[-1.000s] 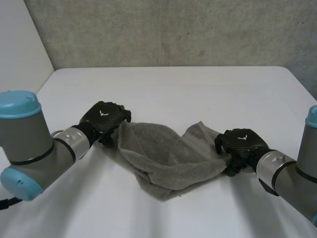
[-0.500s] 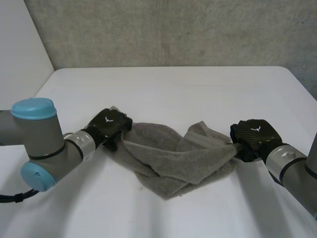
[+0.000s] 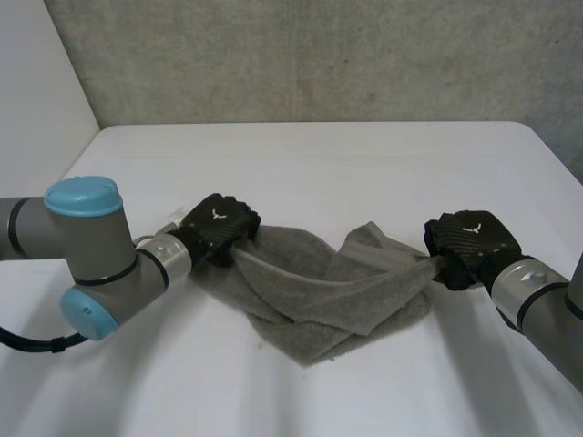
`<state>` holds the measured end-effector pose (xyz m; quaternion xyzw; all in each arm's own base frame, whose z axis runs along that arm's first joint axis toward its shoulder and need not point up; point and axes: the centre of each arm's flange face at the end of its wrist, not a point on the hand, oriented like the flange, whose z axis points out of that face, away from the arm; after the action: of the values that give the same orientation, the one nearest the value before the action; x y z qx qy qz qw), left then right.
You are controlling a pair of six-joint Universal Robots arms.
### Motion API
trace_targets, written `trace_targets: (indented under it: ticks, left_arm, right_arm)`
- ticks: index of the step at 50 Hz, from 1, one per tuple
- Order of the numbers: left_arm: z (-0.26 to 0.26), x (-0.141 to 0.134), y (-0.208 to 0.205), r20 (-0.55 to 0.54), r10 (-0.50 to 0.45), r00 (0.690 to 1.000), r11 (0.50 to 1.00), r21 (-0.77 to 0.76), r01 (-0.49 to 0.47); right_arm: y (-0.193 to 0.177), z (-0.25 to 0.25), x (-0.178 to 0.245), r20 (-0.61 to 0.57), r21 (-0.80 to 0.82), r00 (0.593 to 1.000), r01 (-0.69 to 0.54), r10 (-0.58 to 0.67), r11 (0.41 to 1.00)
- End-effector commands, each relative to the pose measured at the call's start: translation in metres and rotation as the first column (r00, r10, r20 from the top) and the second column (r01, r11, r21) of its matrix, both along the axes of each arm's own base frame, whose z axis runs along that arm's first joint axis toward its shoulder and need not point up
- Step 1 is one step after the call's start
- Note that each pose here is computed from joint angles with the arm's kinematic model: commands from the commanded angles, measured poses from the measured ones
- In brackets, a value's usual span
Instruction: Fold the towel.
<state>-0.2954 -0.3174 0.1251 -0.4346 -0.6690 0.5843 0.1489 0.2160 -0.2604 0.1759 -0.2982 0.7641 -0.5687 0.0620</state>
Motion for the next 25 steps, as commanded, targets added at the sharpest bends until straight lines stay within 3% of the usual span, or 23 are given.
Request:
trace_targets:
  ticks: [1,16,21,23,24,25]
  left_arm:
    - [0.001,-0.007,0.003,-0.004,-0.024,1.000,1.000,-0.010,0.024]
    - [-0.011,-0.011,-0.010,0.008,-0.021,1.000,0.999,-0.027,0.022]
    - [0.006,-0.017,-0.029,-0.002,-0.021,1.000,0.985,-0.172,0.020]
    - [0.035,-0.019,-0.048,-0.046,-0.002,0.999,0.949,-0.316,-0.012]
    - [0.035,-0.019,-0.048,-0.046,-0.002,0.999,0.949,-0.316,-0.013]
    - [0.060,-0.019,-0.060,-0.085,0.026,0.996,0.911,-0.409,-0.059]
  right_arm:
    - [0.000,0.000,0.000,-0.025,-0.013,1.000,-0.008,0.007,1.000]
    - [-0.016,0.016,-0.002,-0.011,-0.075,1.000,0.004,-0.004,0.997]
    - [-0.031,0.035,0.005,-0.013,-0.158,1.000,-0.011,0.009,0.987]
    - [-0.049,0.054,0.009,-0.032,-0.247,0.999,-0.018,0.011,0.969]
    - [-0.049,0.054,0.009,-0.032,-0.247,0.999,-0.018,0.011,0.969]
    - [-0.060,0.065,0.012,-0.038,-0.302,0.999,-0.022,0.011,0.953]
